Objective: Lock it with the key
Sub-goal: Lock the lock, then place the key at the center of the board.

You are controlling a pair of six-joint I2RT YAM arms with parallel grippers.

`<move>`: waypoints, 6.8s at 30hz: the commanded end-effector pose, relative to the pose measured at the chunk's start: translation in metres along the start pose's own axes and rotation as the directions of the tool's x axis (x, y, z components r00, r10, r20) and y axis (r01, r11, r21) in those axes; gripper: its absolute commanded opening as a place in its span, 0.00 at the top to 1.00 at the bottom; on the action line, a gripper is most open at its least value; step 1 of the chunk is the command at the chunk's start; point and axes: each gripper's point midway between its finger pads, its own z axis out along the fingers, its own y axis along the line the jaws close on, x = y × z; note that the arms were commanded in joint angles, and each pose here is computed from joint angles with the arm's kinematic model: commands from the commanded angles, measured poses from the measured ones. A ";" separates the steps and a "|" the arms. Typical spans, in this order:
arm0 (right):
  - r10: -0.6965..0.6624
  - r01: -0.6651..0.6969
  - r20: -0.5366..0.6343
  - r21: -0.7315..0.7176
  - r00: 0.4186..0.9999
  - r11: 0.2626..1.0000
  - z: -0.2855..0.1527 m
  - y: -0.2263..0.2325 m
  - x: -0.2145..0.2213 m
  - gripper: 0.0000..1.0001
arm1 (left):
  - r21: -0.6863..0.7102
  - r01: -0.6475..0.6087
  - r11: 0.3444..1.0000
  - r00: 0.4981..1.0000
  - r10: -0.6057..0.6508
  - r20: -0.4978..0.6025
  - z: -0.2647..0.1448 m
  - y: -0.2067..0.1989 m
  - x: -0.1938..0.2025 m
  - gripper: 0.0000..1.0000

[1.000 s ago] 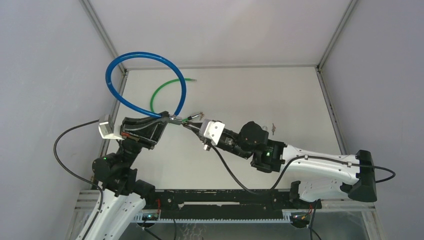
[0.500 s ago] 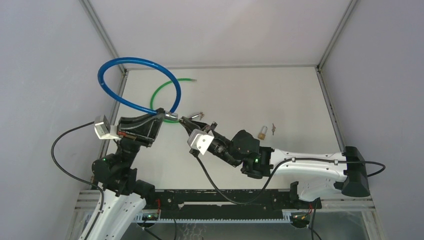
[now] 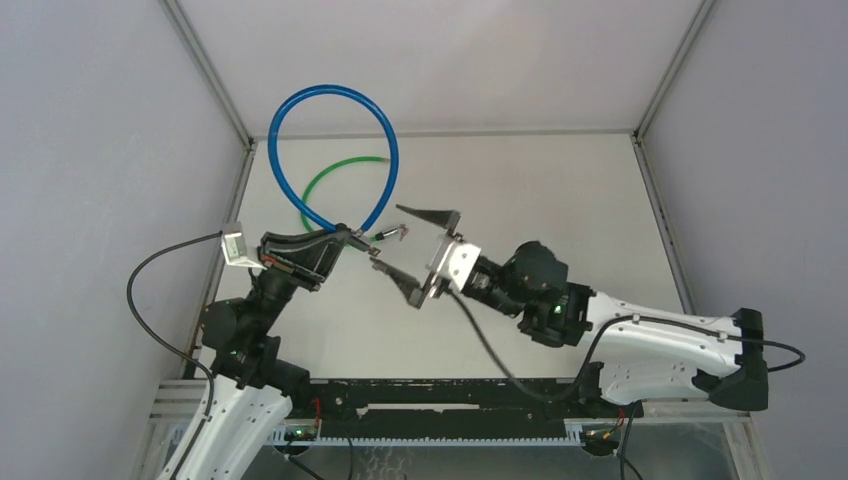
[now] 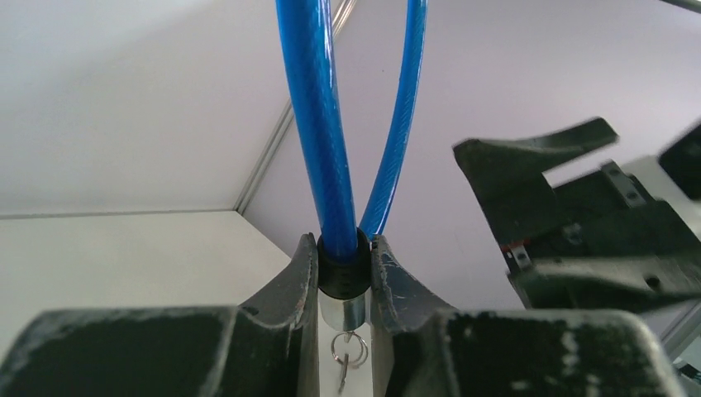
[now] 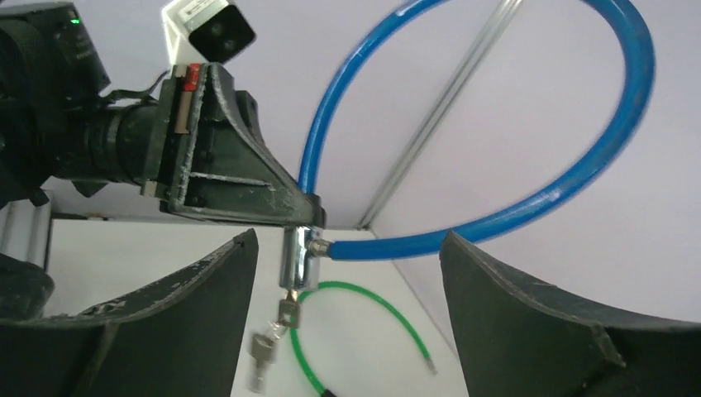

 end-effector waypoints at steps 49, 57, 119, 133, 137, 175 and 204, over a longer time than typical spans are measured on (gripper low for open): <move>0.636 -0.669 0.349 -0.035 0.688 0.742 -0.024 -0.111 -0.085 1.00 | 0.048 -0.262 0.964 0.957 0.266 -0.114 -0.022 0.025 0.042 1.00; 0.622 -0.657 0.375 -0.044 0.687 0.752 -0.031 -0.114 -0.090 1.00 | 0.073 -0.247 0.966 0.961 0.254 -0.110 -0.022 0.018 0.041 1.00; 0.642 -0.677 -0.234 -0.372 0.730 0.635 0.000 0.049 0.067 1.00 | 0.179 -0.193 0.965 0.981 0.185 0.059 -0.014 -0.034 -0.008 1.00; 0.596 -0.715 -0.441 -0.173 0.671 0.677 -0.050 0.061 0.156 1.00 | 0.209 -0.354 0.912 0.918 0.296 0.262 -0.014 -0.072 -0.064 1.00; 0.602 -0.720 -0.455 -0.138 0.656 0.680 -0.064 0.062 0.167 1.00 | 0.218 -0.344 0.913 0.924 0.288 0.251 -0.014 -0.073 -0.062 1.00; 0.939 -0.456 -0.142 0.890 -0.314 -0.018 -0.225 0.065 0.378 0.64 | 0.108 -0.202 0.973 0.977 0.192 0.097 -0.018 -0.028 -0.025 1.00; 0.734 -0.739 0.088 0.116 0.674 0.664 0.003 -0.096 0.023 0.55 | 0.068 -0.148 0.987 0.974 0.158 -0.163 -0.027 0.014 0.048 1.00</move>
